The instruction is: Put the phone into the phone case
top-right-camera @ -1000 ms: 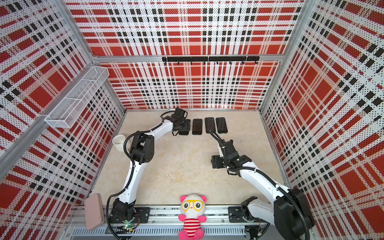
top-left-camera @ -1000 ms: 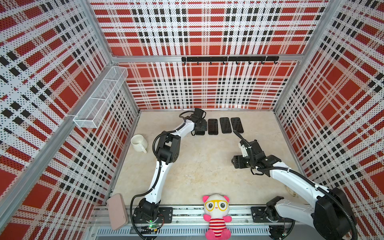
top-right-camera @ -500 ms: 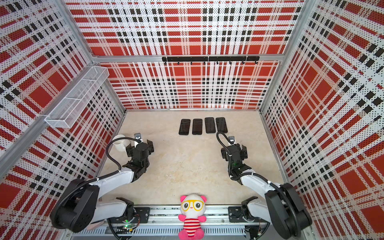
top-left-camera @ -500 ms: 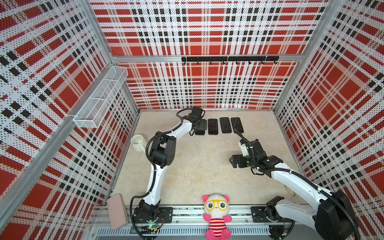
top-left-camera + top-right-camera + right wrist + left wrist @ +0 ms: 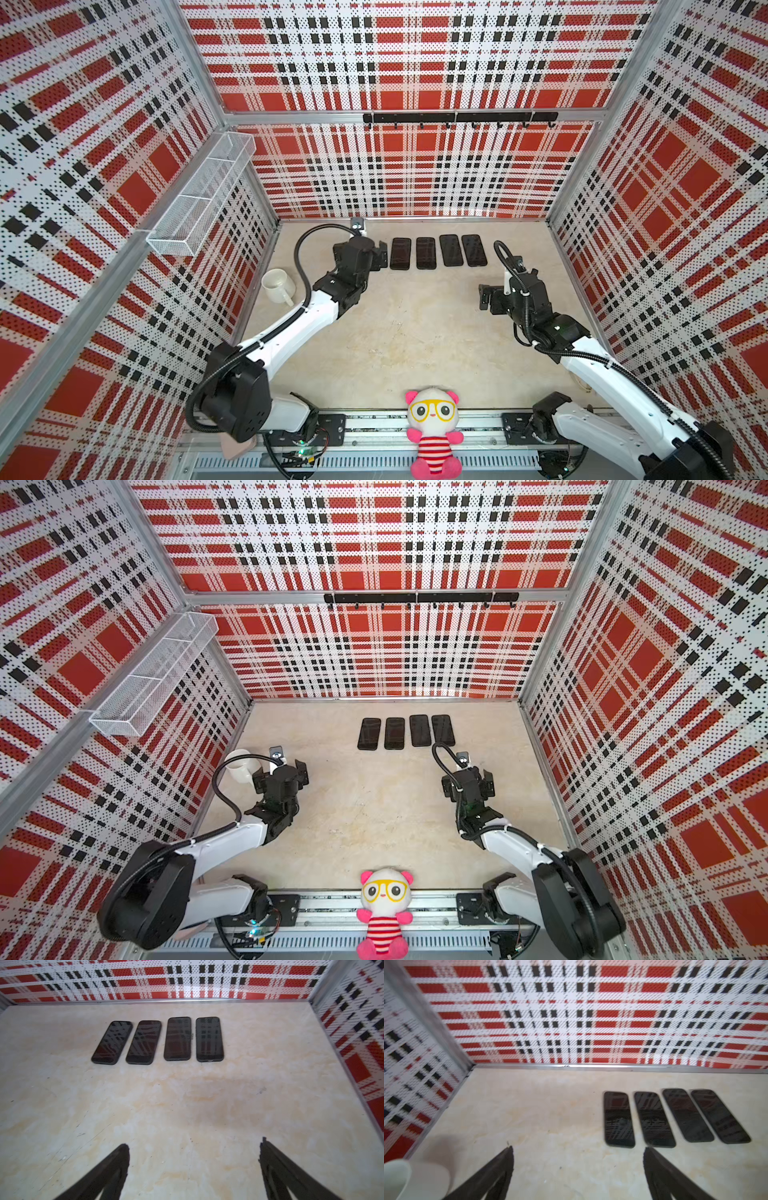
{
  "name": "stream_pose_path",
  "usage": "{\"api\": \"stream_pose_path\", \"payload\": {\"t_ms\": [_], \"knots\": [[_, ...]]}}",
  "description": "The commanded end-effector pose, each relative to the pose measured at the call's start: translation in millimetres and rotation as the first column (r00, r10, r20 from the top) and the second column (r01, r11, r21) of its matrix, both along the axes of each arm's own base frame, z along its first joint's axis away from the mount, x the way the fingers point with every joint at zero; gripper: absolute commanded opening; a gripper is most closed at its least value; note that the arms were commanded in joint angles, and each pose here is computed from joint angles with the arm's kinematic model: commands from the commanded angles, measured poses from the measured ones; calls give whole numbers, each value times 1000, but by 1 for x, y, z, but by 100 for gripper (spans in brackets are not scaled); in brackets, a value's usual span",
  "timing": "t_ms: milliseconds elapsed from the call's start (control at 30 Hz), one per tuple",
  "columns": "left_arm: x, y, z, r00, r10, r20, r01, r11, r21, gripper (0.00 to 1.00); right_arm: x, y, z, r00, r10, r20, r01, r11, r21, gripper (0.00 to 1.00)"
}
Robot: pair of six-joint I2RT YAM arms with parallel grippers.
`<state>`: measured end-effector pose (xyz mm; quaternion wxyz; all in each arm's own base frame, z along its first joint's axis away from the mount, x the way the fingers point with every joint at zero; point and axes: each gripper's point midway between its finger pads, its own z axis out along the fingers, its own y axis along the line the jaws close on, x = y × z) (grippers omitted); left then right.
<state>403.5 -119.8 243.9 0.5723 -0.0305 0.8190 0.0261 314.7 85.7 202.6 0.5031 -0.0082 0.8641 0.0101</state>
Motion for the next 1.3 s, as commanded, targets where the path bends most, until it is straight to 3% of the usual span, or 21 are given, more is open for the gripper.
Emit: {"api": "stream_pose_path", "payload": {"t_ms": [0,133,300,533,667,867,1000,1167,1267], "knots": [[-17,49,-12,982,177,58,-180,982,53,98,11,-29,3,987,-104,119,121,982,-147,100],[-39,89,-35,954,283,97,-291,954,79,98,20,-39,-19,982,-111,155,148,957,-249,100],[-49,113,-59,927,349,140,-364,925,104,98,32,-45,-46,978,-133,161,171,951,-256,100],[-34,129,-82,925,339,173,-357,930,88,98,42,-53,-63,964,-124,236,176,961,-213,100],[-27,127,-82,923,294,249,-320,945,72,98,50,-57,-73,966,-117,231,161,970,-180,100],[-15,130,-87,923,288,253,-331,932,146,98,65,-71,-66,947,-145,286,194,969,-151,100],[-18,144,-84,913,285,292,-325,941,96,98,77,-75,-63,942,-141,306,188,973,-131,100],[-28,168,-84,901,281,330,-282,958,-45,98,86,-81,-70,937,-135,323,193,968,-158,100],[-31,174,-86,899,278,338,-267,960,-81,98,85,-89,-70,932,-158,328,206,972,-116,100]]}}
